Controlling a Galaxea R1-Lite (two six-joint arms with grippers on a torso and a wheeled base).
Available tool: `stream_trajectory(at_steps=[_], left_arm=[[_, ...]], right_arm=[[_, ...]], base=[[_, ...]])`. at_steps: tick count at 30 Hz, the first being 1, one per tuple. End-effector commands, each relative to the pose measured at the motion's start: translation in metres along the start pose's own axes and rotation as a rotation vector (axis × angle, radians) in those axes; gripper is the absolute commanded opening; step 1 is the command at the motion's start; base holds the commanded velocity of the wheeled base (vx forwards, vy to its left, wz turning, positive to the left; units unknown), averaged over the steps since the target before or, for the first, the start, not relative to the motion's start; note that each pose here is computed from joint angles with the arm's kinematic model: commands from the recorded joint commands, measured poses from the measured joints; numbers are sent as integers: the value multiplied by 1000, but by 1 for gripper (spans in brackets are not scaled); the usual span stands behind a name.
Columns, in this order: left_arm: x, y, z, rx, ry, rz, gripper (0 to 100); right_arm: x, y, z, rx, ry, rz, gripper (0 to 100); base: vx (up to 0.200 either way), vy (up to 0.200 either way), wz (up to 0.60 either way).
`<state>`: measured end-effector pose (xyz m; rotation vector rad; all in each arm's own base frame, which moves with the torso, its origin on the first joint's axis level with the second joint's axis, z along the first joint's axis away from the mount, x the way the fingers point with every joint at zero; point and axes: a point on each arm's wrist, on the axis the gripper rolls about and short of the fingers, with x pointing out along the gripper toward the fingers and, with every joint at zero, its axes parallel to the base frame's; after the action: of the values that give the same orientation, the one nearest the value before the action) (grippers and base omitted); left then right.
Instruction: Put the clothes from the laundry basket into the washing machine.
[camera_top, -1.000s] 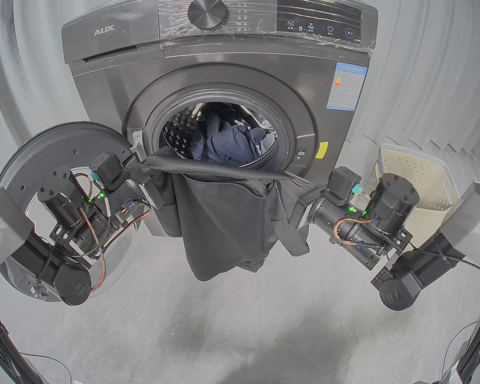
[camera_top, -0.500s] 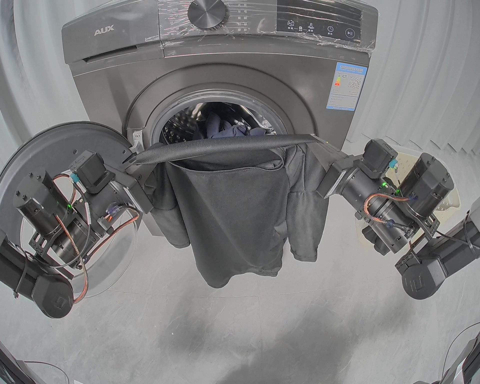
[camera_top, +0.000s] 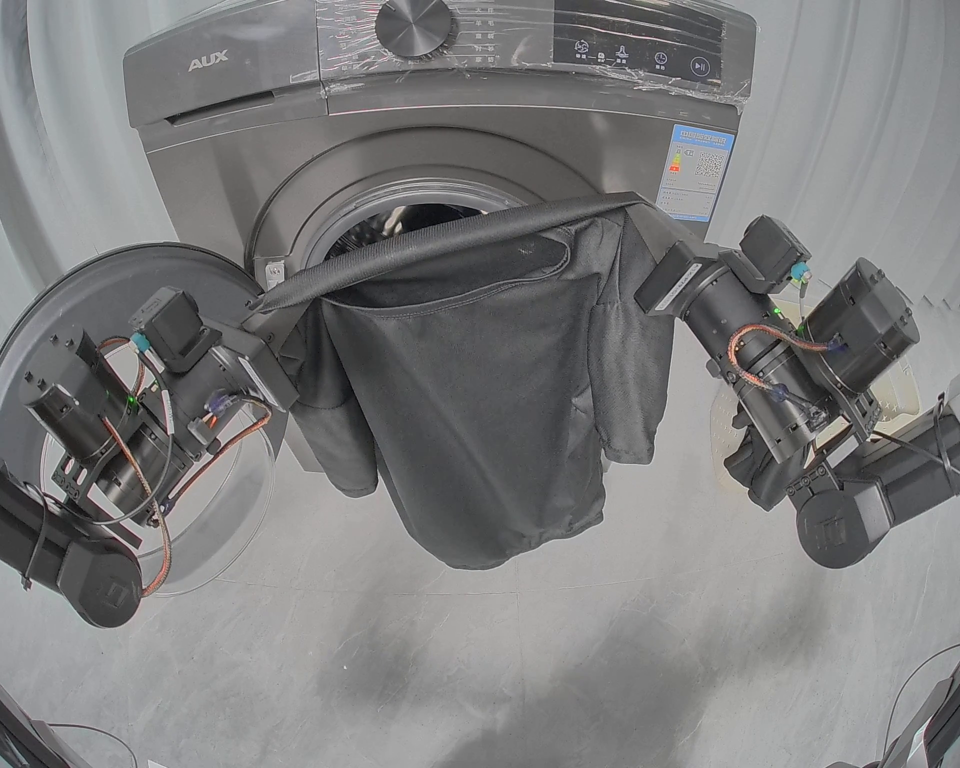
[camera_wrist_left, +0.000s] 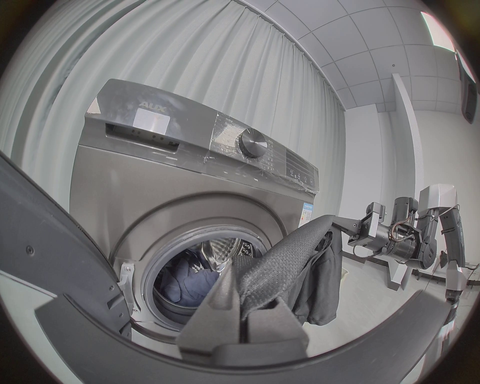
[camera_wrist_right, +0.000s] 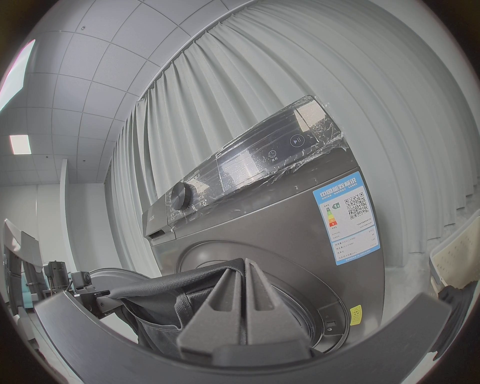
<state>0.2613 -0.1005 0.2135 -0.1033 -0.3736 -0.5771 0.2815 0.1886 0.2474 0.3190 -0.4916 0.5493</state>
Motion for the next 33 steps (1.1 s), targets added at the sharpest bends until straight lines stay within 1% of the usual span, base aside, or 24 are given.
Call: stream_trajectory(at_steps=[1,5,7,8,19,22,26,32,33], left_arm=[[1,0,10,8,-35,0,0],[0,-2,19,8,-40,-5,0],[0,-2,19,8,-40,-5,0],[0,-3,20,7,-41,-8,0],[3,-4,18,3,-40,-15,0],[7,-3,17,3,-44,-14,0],[11,-2,19,4,-56,-15,0],[11,-5,15,-3,-38,-25,0],[14,-8,11,-8,-31,-34,0]], right_arm=[[1,5,2,8,-9,10,0],[2,8,3,16,-17,6,0],[2,8,3,16,-17,6,0],[2,9,3,24,-16,9,0],[1,10,3,29,-14,9,0],[0,10,10,29,-24,9,0],[-1,10,12,31,-27,8,0],[-5,9,6,29,2,5,0],[-8,8,2,30,23,2,0]], base=[[0,0,0],[0,0,0],[0,0,0],[0,0,0],[0,0,0],[0,0,0],[0,0,0],[0,0,0],[0,0,0]])
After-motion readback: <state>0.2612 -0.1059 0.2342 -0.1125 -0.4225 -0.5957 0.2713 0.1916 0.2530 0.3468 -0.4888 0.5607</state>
